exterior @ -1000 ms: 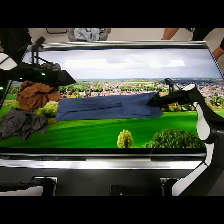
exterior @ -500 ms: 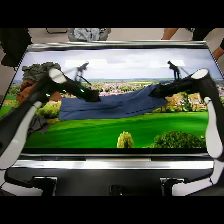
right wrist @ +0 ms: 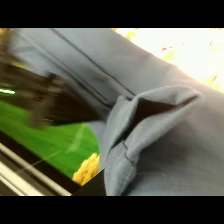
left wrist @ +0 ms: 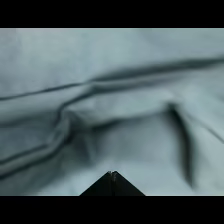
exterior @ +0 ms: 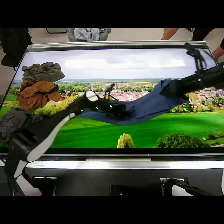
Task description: Fold the shirts.
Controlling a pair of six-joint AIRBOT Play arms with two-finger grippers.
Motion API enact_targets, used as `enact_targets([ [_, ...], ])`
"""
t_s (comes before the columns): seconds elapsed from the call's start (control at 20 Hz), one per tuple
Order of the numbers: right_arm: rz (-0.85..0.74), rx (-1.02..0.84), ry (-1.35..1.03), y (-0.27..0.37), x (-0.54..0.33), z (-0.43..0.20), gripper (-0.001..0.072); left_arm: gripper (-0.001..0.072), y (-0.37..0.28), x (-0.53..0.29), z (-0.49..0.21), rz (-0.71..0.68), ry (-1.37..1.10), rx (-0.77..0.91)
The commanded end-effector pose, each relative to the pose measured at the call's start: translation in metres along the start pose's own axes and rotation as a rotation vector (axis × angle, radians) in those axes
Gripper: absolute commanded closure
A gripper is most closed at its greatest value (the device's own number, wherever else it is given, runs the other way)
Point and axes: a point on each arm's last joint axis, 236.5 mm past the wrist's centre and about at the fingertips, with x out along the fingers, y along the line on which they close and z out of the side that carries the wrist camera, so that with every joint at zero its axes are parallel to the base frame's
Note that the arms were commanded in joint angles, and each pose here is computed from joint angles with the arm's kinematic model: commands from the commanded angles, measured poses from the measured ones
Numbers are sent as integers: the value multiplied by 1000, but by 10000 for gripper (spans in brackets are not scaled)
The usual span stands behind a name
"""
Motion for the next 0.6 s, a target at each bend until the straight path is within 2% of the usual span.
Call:
enact_targets([
  [0.0,-24,-24,-16,29,-33,-13,670,683,-17,47,-19,-78,18,-85],
  [0.1,-37,-31,-42,39,-45,-14,670,683,-35,65,-22,-131,-10,-105],
  [0.3,-79,-14,-65,24,-42,-6,669,686,-52,62,-42,-196,60,37],
  [0.4,-26,3,-73,24,-25,6,670,687,-31,33,-37,-87,85,145],
  [0.55,70,-28,-62,45,18,23,670,687,27,-62,-1,252,32,274],
])
